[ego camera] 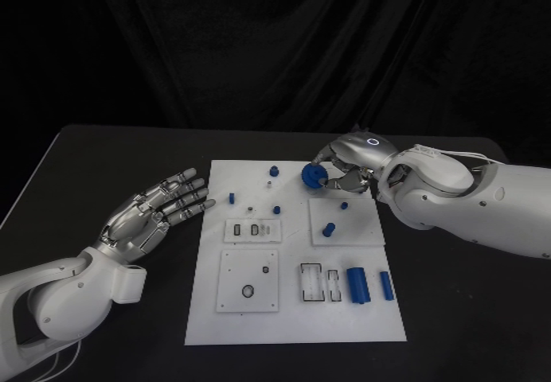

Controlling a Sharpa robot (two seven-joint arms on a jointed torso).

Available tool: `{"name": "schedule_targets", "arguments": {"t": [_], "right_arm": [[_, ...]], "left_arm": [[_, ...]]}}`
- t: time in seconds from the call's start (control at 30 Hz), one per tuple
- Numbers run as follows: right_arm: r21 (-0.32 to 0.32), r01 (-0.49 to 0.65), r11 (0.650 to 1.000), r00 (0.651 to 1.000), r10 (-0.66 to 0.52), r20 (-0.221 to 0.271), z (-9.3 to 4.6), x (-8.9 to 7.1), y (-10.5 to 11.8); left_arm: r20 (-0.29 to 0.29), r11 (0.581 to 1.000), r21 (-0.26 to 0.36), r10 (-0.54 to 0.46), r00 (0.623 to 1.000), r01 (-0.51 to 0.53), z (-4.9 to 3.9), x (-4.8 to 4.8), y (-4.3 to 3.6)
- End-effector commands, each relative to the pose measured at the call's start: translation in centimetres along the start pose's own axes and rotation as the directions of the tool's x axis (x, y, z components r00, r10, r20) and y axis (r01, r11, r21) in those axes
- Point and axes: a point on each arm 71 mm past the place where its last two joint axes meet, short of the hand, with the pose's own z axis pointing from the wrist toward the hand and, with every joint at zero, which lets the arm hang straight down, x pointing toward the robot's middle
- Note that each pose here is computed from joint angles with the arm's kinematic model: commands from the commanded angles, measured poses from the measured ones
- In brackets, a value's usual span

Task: Assemble the parts on the task board

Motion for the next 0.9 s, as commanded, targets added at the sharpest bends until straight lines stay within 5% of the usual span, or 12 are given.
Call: {"name": "schedule_targets", "arguments": {"t": [0.03, 0.47, 0.9], "right_arm": [[-0.064, 0.014, 0.998, 0.997, -0.009, 0.074, 0.4, -0.9, 1.5], [-0.161, 0.016, 0.987, 1.000, -0.012, 0.024, 3.0, -0.4, 5.7], [-0.156, 0.036, 0.987, 0.999, -0.041, -0.028, 5.2, 0.7, 6.8]], "left_arm": [[-0.012, 0.985, 0.172, -0.014, 1.000, 0.016, -0.11, 0.16, -1.27], [-0.014, 0.985, 0.169, -0.019, 1.000, 0.021, 0.01, 0.28, -1.15], [-0.023, 0.986, 0.165, -0.024, 0.999, 0.027, 0.28, 0.42, -0.96]]}}
